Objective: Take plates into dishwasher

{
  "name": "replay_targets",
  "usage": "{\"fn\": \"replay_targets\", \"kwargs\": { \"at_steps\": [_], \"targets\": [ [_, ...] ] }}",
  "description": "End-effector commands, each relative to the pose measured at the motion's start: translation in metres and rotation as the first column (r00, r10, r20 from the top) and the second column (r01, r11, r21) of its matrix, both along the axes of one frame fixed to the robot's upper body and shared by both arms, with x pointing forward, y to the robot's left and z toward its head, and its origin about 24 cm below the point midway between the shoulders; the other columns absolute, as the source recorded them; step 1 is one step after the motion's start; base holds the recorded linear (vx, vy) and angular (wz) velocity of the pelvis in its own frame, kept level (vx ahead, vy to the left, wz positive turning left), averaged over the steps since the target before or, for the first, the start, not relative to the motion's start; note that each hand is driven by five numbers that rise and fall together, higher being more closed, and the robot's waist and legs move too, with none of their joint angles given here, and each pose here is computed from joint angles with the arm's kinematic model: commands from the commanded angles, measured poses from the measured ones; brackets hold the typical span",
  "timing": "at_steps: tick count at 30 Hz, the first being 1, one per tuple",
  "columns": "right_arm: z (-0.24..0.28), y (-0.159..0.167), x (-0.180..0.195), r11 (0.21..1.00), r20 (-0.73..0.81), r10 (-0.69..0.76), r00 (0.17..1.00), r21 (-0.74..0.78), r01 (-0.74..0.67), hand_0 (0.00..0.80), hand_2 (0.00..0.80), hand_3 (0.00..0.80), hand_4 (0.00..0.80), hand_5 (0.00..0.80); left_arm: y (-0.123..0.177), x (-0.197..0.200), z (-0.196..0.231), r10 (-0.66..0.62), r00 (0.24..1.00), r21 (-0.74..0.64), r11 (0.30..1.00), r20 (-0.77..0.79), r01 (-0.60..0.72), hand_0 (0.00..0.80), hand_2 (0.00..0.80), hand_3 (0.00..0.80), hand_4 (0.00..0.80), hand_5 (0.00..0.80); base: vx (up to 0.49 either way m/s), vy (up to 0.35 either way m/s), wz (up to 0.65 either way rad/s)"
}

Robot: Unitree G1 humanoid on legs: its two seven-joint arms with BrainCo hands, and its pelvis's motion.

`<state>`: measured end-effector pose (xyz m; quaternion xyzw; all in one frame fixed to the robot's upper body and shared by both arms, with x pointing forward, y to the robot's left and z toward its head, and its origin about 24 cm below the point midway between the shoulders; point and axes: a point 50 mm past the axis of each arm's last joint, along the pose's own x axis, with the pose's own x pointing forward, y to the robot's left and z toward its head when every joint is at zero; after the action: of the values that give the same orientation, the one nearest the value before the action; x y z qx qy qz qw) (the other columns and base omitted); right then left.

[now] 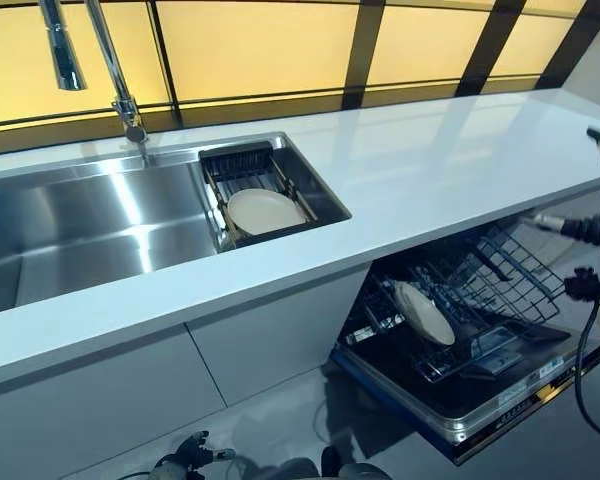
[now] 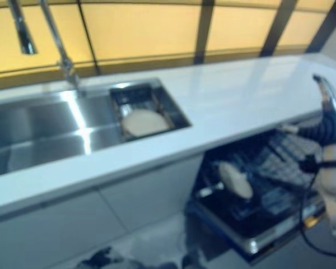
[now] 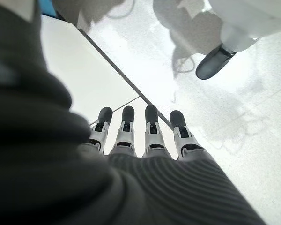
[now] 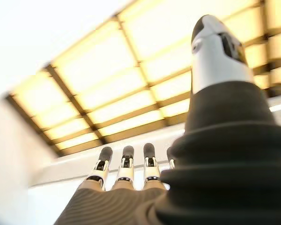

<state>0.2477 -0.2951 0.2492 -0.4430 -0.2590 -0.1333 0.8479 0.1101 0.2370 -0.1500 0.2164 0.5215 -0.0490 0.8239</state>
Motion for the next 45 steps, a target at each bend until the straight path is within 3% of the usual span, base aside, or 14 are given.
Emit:
{"fn": "replay_targets", "kwargs": {
  "at_steps": [1,7,10,20,36,45],
  "targets": [
    [0.06,0.028,0.011,0.979,0.129,0.194,0.972,-0.09,-0.184,0.0,0.0,0.0,0.0,0.0,0.015,0.03,0.012,-0.042,0.997,0.081,0.996,0.057,0.037,0.0,0.0,0.0,0.0,0.0,-0.091,0.171,0.04],
    [0.066,0.037,0.049,0.975,-0.004,0.186,0.983,-0.121,-0.185,0.0,0.0,0.0,0.0,0.0,0.026,0.027,0.013,-0.083,0.996,0.133,0.988,0.014,0.081,0.0,0.0,0.0,0.0,0.0,-0.046,0.16,0.13],
    [0.064,0.03,0.067,0.981,-0.128,0.118,0.985,-0.139,-0.135,0.0,0.0,0.0,0.0,0.0,0.031,0.028,0.015,-0.112,0.994,0.154,0.982,-0.007,0.112,0.0,0.0,0.0,0.0,0.0,0.035,0.078,0.63],
    [0.058,0.015,0.099,0.99,-0.328,0.0,0.945,-0.132,-0.046,0.0,0.0,0.0,0.0,0.0,0.033,0.028,0.015,-0.092,0.996,0.152,0.984,-0.01,0.093,0.0,0.0,0.0,0.0,0.0,0.126,-0.019,0.64],
    [0.037,-0.029,0.103,0.972,-0.518,-0.209,0.829,-0.206,0.116,0.0,0.0,0.0,0.0,0.0,0.044,0.013,0.016,-0.065,0.998,0.133,0.989,0.016,0.062,0.0,0.0,0.0,0.0,0.0,0.196,-0.216,0.44],
    [0.02,-0.029,0.102,0.975,-0.586,-0.2,0.786,-0.199,0.1,0.0,0.0,0.0,0.0,0.0,0.054,0.004,0.018,-0.042,0.999,0.163,0.986,0.014,0.039,0.0,0.0,0.0,0.0,0.0,0.104,-0.166,0.07]
  ]
}}
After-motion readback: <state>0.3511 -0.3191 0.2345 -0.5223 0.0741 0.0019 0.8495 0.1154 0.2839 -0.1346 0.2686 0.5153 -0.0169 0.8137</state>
